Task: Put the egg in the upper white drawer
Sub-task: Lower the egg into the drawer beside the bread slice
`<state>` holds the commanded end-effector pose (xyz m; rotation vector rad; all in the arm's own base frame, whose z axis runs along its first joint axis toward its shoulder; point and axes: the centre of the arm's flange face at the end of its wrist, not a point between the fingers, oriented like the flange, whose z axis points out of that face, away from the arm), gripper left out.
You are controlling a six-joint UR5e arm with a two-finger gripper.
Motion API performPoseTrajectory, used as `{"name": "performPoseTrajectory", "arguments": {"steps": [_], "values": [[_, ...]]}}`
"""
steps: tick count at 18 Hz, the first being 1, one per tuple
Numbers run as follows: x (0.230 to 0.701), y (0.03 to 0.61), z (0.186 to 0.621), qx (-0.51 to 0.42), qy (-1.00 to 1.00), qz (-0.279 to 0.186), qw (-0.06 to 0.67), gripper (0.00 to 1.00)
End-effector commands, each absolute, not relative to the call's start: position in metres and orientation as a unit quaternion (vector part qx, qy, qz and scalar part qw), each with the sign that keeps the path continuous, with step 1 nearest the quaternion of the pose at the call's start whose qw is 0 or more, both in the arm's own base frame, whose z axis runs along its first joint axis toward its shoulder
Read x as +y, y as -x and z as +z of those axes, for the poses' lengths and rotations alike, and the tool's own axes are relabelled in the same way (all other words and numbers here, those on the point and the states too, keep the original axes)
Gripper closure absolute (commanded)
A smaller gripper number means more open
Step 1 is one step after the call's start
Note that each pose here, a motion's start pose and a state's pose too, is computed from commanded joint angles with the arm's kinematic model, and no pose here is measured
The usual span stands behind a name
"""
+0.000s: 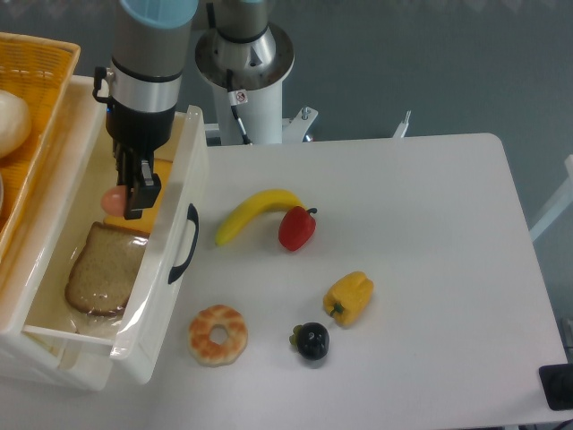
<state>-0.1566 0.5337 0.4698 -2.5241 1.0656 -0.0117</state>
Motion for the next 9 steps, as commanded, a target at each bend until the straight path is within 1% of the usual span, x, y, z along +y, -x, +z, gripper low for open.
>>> {"name": "performPoseTrajectory", "arguments": {"steps": [9], "values": [[0.535,0.153,0.459,0.383,0.903,-0.014,0.194,0.85]]}}
